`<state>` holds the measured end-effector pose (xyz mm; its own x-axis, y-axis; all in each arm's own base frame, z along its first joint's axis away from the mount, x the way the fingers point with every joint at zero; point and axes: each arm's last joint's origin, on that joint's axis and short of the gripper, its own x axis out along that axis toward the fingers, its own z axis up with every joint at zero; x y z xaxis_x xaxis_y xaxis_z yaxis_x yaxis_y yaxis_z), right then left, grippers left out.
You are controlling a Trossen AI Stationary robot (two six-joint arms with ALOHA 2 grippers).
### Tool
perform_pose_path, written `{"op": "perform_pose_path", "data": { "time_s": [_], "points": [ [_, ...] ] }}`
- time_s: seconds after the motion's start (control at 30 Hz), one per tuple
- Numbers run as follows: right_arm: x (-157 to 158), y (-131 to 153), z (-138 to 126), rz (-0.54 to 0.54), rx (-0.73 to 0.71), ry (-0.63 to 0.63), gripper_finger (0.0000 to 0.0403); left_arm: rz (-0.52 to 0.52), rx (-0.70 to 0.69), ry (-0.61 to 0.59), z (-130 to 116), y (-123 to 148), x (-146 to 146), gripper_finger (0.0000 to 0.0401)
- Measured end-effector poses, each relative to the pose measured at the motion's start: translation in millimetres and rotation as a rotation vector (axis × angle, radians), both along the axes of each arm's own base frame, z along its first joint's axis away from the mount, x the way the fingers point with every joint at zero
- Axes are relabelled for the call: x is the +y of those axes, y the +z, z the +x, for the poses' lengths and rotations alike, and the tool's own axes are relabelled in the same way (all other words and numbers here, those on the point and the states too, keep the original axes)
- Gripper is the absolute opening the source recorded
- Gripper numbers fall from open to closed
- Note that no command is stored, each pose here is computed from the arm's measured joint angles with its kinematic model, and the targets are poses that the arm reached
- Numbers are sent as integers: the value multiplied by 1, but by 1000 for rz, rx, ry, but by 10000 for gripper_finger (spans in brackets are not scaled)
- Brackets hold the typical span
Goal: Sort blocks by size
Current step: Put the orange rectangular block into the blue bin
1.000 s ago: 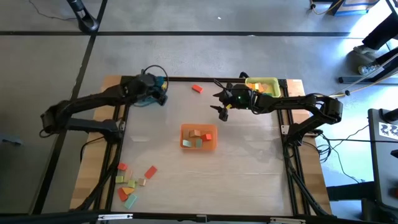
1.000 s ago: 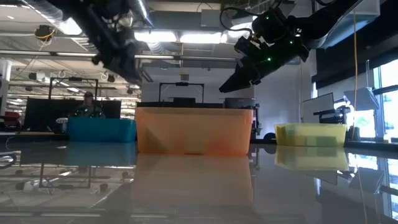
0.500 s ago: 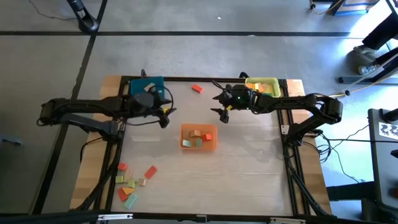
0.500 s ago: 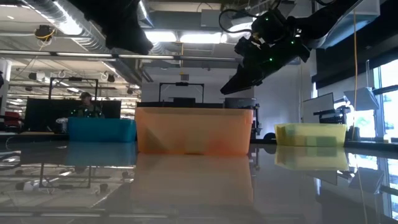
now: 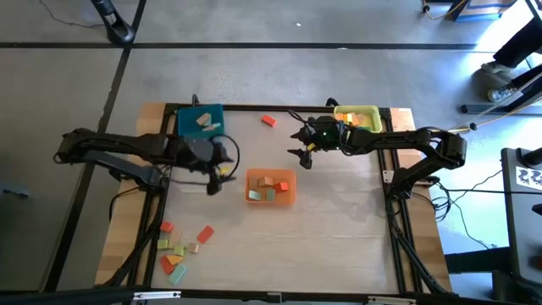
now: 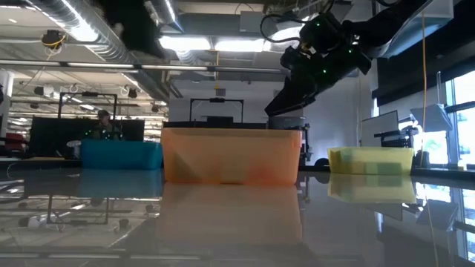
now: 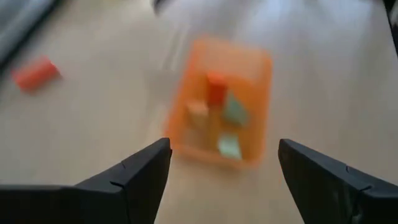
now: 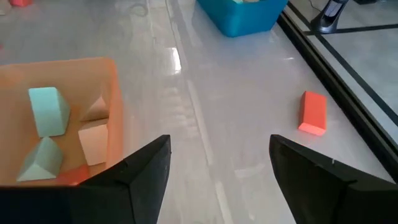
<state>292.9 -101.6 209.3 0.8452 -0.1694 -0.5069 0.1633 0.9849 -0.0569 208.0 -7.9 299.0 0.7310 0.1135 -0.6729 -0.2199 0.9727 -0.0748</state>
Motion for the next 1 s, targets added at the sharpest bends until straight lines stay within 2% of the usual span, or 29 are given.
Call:
{"op": "perform_pose_path", "data": {
  "time_s": [0.23,0.57,0.8,1.0],
  "points": [
    [12,1,5,-23,-8,49,269,-210,172,45,-5,-20,-47,285],
    [14,0,4,15,-3,46,269,-399,366,182,-1,-57,-109,285],
    [14,-3,3,45,24,42,269,-471,551,317,-3,-93,-147,285],
    [14,-3,3,56,25,36,269,-438,640,382,-1,-118,-160,285]
  ]
}}
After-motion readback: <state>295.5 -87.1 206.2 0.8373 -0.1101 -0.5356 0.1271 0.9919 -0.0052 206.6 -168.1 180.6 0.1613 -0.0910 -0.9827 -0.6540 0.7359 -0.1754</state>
